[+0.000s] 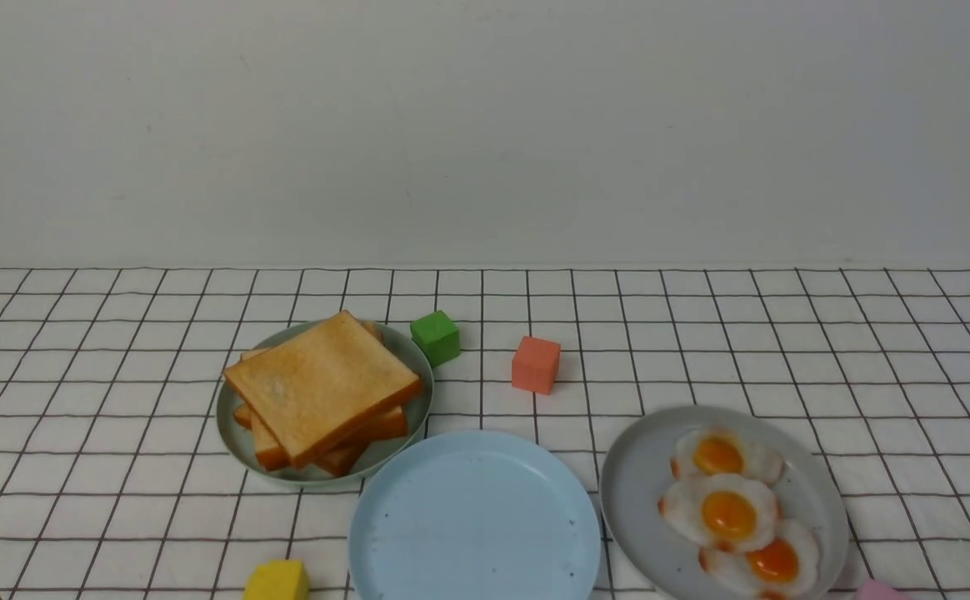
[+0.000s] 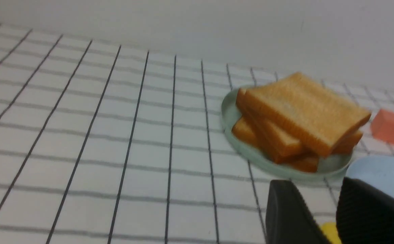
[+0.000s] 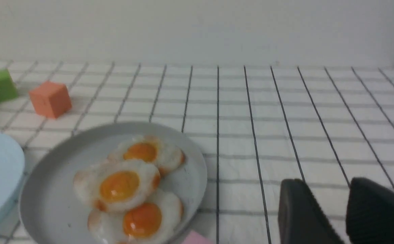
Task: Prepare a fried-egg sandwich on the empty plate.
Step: Use the left arm to grab a slice of bread, then use the left arm to put a slice of bread into the empty plate in the middle
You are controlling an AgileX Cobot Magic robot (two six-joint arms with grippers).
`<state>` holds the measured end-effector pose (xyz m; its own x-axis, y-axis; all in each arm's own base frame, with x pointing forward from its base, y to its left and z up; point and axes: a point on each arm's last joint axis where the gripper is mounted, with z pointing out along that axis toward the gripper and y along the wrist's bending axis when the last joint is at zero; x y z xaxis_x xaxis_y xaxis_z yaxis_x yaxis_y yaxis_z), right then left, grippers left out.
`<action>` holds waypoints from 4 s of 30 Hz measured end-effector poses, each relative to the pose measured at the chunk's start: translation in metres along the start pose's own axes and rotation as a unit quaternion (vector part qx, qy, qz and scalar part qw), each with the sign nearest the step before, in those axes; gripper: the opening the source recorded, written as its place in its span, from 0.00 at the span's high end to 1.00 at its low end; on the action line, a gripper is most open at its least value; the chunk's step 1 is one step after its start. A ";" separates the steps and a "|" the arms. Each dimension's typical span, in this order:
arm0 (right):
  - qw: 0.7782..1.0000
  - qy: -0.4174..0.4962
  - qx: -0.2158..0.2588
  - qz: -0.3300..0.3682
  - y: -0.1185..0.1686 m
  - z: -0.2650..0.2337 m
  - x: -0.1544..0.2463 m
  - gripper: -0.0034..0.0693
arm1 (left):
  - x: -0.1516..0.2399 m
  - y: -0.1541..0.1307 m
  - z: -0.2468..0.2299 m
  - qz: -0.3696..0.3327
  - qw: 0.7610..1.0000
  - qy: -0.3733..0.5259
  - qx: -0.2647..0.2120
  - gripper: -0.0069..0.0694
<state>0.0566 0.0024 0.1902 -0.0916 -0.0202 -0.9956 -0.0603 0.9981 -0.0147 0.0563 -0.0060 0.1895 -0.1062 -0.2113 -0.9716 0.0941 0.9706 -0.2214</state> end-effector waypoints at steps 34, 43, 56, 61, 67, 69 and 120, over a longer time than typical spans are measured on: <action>0.929 -0.237 -0.073 0.274 -0.003 -0.037 -0.224 0.62 | -0.204 -0.048 -0.024 -0.216 0.966 -0.124 0.066 0.60; 0.984 -0.007 0.079 0.159 -0.016 0.047 -0.207 0.62 | -0.175 -0.042 0.080 -0.204 0.959 0.179 -0.083 0.60; 0.944 0.280 0.035 0.169 0.003 0.093 -0.127 0.62 | -0.102 -0.030 0.194 -0.214 0.895 0.358 -0.156 0.60; 0.920 0.349 -0.057 0.167 0.022 0.097 -0.124 0.62 | -0.104 -0.028 0.232 -0.196 0.886 0.395 -0.144 0.60; 0.914 0.347 -0.140 0.155 0.035 0.099 -0.127 0.62 | -0.105 0.011 0.275 -0.243 0.860 0.435 -0.109 0.60; 0.914 0.344 -0.161 0.143 0.037 0.098 -0.128 0.62 | -0.097 0.028 0.286 -0.241 0.854 0.456 -0.063 0.58; 0.903 0.350 -0.190 0.162 0.043 0.095 -0.129 0.62 | -0.043 -0.050 0.302 -0.049 0.809 0.479 0.336 0.91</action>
<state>0.1606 0.0536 0.3091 -0.7630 0.1044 -0.6379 -0.2426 0.8685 0.4323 0.3554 -0.0797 0.2172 -0.8348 0.2152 -0.5067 0.5211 0.6056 -0.6014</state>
